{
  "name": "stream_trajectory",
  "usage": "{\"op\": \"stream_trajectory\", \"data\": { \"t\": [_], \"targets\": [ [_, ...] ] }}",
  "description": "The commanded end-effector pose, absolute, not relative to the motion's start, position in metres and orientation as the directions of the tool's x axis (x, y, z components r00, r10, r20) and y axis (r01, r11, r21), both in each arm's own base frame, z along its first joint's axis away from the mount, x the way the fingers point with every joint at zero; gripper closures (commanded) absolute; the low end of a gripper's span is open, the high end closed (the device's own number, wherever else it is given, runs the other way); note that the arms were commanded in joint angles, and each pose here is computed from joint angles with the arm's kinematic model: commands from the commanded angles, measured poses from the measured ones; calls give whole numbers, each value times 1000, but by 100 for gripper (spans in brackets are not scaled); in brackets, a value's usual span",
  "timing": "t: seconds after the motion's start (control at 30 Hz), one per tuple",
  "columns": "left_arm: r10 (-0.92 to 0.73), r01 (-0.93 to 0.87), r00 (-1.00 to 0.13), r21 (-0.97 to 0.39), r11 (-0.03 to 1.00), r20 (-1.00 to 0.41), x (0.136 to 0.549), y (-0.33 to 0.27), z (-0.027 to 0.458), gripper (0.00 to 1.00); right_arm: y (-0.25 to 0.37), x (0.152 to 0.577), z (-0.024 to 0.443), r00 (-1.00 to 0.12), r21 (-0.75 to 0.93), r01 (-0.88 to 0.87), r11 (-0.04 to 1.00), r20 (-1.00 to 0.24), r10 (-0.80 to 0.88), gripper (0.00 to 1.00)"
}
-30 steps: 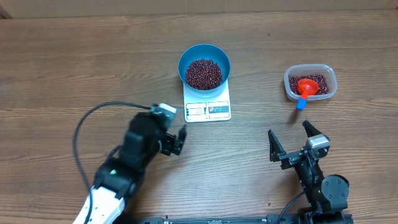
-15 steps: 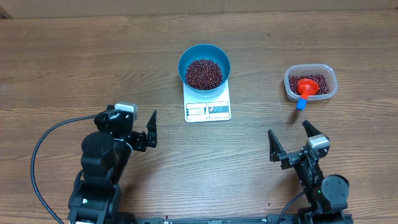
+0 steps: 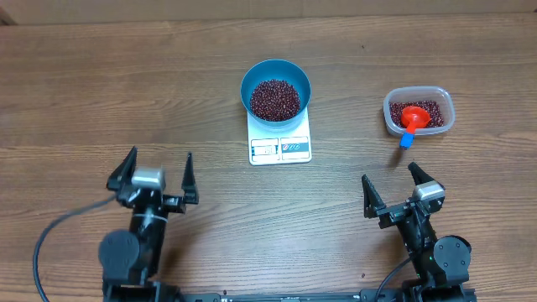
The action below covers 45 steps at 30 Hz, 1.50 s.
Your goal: Scoop item into bowl and weigh 150g on scale
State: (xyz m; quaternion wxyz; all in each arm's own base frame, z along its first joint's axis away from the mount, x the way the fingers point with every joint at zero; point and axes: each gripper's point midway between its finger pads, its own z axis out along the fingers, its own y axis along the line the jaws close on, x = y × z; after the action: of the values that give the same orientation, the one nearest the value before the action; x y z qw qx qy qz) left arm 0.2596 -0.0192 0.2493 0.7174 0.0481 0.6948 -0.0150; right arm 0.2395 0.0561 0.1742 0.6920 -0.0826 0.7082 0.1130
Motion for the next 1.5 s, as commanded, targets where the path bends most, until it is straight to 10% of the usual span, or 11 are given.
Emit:
{"op": "stream_trajectory", "data": {
  "t": [0.0,1.47],
  "targets": [
    [111,46,87,115,992,-990,253,-11,242,1,56,239,173,-22,41,-273,961,-999,36,0],
    [147,29,-73,145,989,-986,246,-1,156,0,56,239,173,-22,41,-273,961,-999,36,0]
  ]
}}
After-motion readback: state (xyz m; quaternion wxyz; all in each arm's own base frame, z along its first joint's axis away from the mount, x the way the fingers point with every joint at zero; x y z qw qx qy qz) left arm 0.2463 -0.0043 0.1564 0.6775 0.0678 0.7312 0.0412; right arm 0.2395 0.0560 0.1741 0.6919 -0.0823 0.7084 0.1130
